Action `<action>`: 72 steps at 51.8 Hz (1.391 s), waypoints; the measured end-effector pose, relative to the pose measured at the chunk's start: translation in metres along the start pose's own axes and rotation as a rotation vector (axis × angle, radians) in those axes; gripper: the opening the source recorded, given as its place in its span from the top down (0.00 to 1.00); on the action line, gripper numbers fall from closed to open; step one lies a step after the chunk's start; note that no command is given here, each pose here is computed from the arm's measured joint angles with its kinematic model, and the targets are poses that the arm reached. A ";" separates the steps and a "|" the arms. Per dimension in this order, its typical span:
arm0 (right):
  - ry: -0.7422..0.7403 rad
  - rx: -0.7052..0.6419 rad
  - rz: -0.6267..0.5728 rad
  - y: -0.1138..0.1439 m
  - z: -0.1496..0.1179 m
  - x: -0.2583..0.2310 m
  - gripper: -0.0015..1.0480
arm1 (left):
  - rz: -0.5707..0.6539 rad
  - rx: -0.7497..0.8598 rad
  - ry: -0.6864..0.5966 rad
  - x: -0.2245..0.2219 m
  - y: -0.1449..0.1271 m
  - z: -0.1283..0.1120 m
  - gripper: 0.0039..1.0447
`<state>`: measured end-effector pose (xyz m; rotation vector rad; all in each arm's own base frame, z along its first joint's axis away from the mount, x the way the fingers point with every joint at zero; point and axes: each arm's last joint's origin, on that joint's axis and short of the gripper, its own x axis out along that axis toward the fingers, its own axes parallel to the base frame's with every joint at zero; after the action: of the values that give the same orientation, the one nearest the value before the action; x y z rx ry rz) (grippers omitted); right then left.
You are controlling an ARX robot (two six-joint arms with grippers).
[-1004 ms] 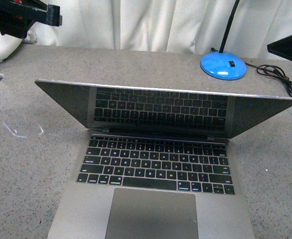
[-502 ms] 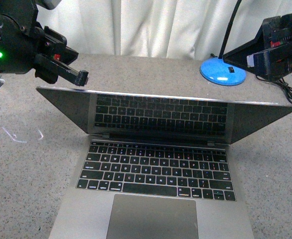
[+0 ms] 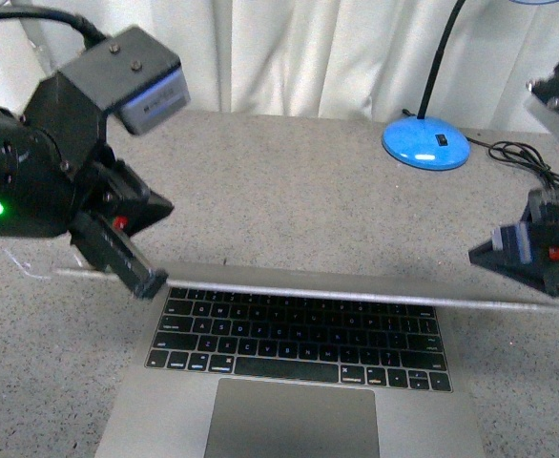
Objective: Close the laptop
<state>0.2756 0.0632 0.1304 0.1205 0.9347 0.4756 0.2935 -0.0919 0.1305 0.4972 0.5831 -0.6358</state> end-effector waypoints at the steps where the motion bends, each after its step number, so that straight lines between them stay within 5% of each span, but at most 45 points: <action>1: 0.012 0.007 -0.006 0.000 -0.002 0.000 0.99 | -0.013 0.010 0.014 0.000 -0.002 -0.002 0.96; 18: 0.232 0.256 -0.085 -0.005 -0.056 0.014 0.99 | -0.179 0.106 0.111 -0.010 -0.030 -0.014 0.96; 35: 0.259 0.345 -0.180 -0.009 -0.079 0.011 0.99 | -0.160 0.135 0.134 -0.019 -0.038 -0.019 0.96; 43: 0.156 0.391 -0.243 -0.021 -0.050 -0.008 0.99 | 0.053 0.057 0.089 -0.019 -0.014 -0.016 0.96; 56: -0.090 0.386 -0.359 -0.032 -0.008 -0.060 0.99 | 0.552 -0.314 0.005 -0.043 0.064 -0.023 0.96; 72: -0.371 0.129 -0.526 -0.021 -0.038 -0.116 0.99 | 0.929 -0.537 -0.208 -0.106 0.084 -0.063 0.96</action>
<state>0.1949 -0.0107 0.1878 0.0718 0.5976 -0.0959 0.2581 0.0467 0.1732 0.1467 0.2509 0.3538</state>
